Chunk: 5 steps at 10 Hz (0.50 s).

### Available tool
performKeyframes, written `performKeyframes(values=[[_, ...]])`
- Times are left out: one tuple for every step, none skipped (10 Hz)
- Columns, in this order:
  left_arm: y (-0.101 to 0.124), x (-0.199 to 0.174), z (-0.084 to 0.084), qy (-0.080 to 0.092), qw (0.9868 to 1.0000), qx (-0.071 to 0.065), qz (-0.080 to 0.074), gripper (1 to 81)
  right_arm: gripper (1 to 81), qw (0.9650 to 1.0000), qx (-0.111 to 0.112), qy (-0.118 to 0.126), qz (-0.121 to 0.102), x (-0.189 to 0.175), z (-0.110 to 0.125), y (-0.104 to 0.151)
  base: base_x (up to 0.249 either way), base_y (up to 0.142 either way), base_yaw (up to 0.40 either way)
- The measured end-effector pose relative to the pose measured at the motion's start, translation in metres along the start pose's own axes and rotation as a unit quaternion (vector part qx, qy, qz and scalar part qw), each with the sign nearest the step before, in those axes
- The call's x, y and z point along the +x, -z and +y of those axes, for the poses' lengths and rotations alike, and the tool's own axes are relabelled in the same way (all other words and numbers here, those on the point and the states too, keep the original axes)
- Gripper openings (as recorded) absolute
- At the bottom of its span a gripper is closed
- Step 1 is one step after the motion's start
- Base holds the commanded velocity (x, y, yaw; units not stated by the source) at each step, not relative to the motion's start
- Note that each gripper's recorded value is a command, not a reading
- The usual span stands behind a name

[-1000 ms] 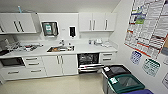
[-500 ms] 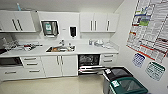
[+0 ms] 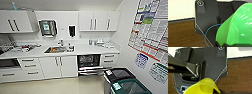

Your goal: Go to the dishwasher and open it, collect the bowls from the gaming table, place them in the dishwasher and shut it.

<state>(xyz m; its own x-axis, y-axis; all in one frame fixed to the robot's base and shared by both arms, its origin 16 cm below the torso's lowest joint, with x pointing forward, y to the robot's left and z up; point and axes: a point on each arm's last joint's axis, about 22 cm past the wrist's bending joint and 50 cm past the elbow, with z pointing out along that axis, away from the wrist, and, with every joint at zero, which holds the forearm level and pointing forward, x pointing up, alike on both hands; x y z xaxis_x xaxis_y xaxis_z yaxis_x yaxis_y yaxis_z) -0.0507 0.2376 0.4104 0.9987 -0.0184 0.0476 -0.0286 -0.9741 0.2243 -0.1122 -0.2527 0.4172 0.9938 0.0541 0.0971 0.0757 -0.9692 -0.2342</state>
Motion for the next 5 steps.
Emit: performKeyframes(values=[[0.001, 0.009, -0.005, 0.000, 1.0000, 0.001, 0.008, 1.0, 1.0, 1.0000, 0.005, 0.000, 0.004, 0.004, -0.006, -0.002, 0.114, 0.000, 0.000], [0.001, 0.002, -0.002, 0.001, 1.0000, -0.002, 0.005, 1.0, 1.0, 1.0000, 0.008, -0.002, -0.001, -0.005, -0.012, -0.002, 0.114, 0.000, 0.000], [0.000, -0.004, 0.001, 0.002, 1.0000, -0.001, 0.000, 1.0, 1.0, 0.9999, 0.009, -0.002, -0.007, -0.011, -0.015, -0.002, 0.114, 0.000, 0.000], [0.000, -0.004, -0.001, 0.002, 1.0000, -0.001, 0.000, 1.0, 1.0, 1.0000, 0.006, -0.001, -0.003, -0.006, -0.009, -0.001, 0.114, 0.000, 0.000], [0.000, -0.002, 0.000, 0.002, 1.0000, -0.001, 0.001, 1.0, 1.0, 1.0000, 0.006, -0.001, -0.001, -0.004, -0.009, -0.001, 0.114, 0.000, 0.000]])
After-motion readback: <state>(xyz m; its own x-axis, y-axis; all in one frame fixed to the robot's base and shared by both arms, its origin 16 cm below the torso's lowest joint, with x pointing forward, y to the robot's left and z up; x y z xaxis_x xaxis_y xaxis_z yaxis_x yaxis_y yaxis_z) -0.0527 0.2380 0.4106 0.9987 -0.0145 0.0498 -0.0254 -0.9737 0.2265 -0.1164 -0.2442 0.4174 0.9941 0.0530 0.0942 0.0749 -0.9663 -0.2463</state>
